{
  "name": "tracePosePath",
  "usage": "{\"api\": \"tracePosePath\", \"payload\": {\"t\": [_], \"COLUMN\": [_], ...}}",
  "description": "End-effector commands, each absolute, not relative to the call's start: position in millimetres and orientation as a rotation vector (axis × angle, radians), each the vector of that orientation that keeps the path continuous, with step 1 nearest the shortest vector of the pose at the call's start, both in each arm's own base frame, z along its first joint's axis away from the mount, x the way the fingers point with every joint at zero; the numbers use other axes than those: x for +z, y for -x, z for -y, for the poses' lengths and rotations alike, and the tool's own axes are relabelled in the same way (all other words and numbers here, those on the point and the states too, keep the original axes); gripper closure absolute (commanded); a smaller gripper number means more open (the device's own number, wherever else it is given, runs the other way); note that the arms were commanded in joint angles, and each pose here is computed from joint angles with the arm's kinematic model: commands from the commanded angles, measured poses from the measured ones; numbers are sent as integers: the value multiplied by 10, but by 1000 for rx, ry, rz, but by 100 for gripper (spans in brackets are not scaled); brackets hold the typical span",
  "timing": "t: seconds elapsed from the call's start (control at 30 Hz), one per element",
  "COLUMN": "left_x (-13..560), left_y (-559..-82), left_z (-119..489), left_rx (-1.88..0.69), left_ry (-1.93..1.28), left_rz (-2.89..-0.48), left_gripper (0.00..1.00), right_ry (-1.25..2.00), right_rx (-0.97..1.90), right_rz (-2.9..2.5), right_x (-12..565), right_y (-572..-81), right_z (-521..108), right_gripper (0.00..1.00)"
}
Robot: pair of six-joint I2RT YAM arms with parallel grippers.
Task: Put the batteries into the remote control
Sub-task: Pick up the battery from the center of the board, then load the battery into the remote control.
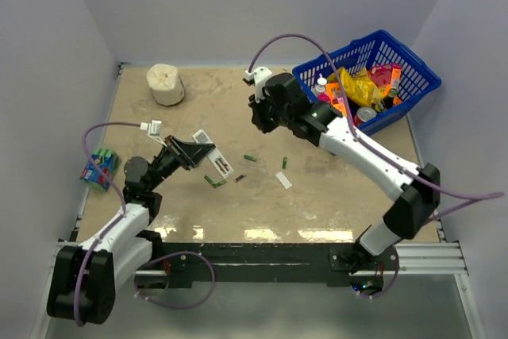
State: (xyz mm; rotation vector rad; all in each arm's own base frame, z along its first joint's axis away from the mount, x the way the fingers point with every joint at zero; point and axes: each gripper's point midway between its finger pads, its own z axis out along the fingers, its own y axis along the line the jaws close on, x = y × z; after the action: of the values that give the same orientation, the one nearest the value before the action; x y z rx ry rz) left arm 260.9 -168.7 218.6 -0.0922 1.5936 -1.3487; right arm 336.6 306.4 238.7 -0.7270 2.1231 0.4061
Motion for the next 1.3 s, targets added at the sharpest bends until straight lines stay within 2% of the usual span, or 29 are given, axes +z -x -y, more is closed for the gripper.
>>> {"api": "tracePosePath", "payload": {"t": [0.0, 0.17, 0.27, 0.53, 1.27], "left_x": [2652, 2776, 2865, 3001, 3163], "left_y": [-2621, -2651, -2663, -2677, -2600], "left_z": [1676, 1676, 1673, 1662, 1648], "left_rx": [-1404, -1429, -1439, -1456, -1532], "left_ry": [48, 55, 62, 94, 142], "left_rz": [-1399, -1364, -1345, -1311, -1253], "left_gripper": [100, 100, 100, 100, 100], "right_ry": [685, 669, 680, 779, 810], "right_rx": [638, 863, 915, 985, 898], "right_rz": [-1827, -1608, -1532, -1514, -1590], "right_x": [3108, 3523, 3586, 3407, 2963], "right_y": [-3057, -2668, -2492, -2238, -2323], "right_z": [-3447, -3639, -3681, -3882, -4026], "right_gripper": [100, 100, 100, 100, 100]}}
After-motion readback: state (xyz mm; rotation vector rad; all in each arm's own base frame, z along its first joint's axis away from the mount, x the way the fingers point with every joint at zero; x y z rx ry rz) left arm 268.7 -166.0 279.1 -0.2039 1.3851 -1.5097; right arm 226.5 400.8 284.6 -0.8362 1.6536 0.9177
